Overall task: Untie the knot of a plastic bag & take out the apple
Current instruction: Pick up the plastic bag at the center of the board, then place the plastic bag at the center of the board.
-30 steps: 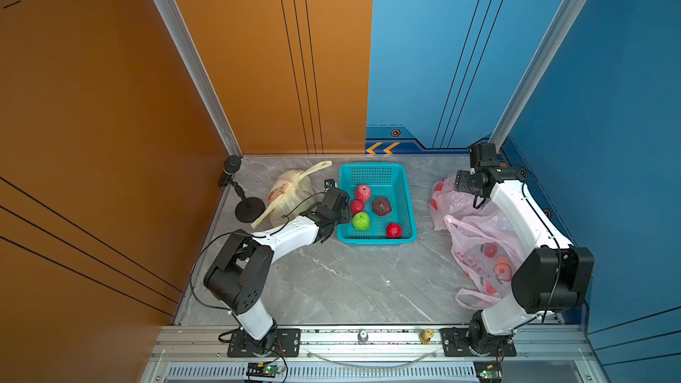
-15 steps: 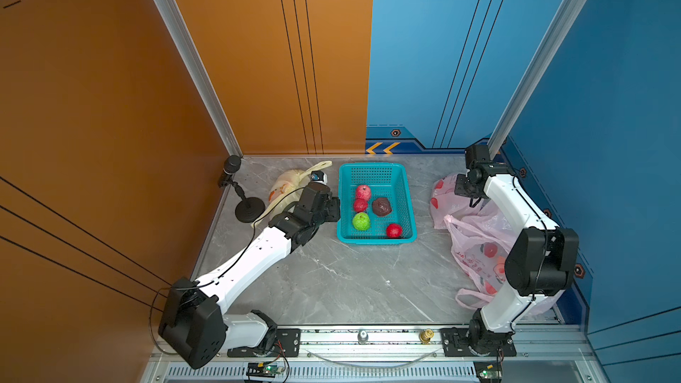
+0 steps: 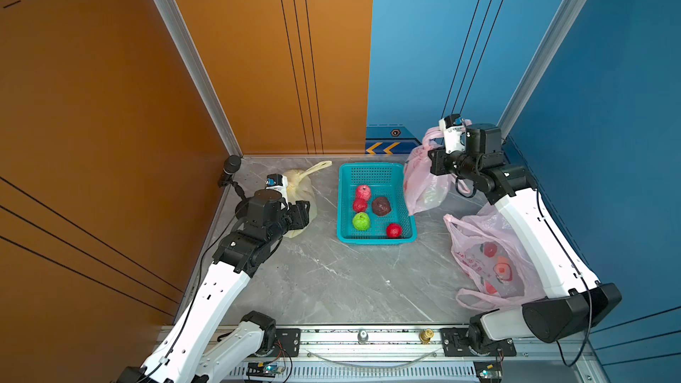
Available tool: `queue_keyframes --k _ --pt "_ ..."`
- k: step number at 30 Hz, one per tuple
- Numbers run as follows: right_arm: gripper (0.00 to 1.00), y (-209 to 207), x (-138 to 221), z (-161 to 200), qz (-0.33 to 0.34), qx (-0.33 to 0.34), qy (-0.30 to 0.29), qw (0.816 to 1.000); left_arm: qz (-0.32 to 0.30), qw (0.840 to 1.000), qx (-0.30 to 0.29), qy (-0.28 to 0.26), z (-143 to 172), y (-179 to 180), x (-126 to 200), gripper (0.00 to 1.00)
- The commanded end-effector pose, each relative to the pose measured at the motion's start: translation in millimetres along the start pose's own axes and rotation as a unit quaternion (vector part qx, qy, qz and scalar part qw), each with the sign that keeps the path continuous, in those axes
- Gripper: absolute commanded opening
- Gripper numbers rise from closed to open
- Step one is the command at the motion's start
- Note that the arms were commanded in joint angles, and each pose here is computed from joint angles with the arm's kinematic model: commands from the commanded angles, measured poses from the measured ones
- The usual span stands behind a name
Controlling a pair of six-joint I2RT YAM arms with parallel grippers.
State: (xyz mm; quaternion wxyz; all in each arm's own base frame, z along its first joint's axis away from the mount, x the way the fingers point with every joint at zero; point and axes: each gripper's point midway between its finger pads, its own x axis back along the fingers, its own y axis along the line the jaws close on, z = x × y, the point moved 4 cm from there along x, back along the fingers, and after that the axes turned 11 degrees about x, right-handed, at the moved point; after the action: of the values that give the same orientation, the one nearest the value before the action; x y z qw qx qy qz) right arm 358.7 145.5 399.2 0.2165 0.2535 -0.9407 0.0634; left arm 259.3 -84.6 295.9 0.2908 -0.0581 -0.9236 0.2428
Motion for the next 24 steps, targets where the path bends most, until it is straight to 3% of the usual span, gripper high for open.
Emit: queue_keyframes --k 1,5,9,15,19,24 --pt "0.00 68 26 -15 -0.147 0.029 -0.030 0.988 -0.010 0.999 -0.001 0.041 19 13 6 0.65" --pt "0.00 137 40 -25 -0.277 0.046 -0.058 0.958 0.000 1.000 0.017 0.024 13 16 18 0.66" --pt "0.00 185 34 -23 -0.345 0.062 -0.055 0.935 0.014 0.999 0.031 0.009 7 16 29 0.67" --pt "0.00 253 -2 8 -0.418 0.065 -0.003 0.906 0.012 0.999 0.040 -0.008 5 21 44 0.68" --pt "0.00 297 -31 48 -0.465 0.094 0.019 0.880 -0.002 0.999 0.042 -0.010 9 29 44 0.70" --pt "0.00 316 -54 102 -0.417 0.185 0.035 0.889 -0.019 0.999 0.045 0.021 26 40 28 0.69"
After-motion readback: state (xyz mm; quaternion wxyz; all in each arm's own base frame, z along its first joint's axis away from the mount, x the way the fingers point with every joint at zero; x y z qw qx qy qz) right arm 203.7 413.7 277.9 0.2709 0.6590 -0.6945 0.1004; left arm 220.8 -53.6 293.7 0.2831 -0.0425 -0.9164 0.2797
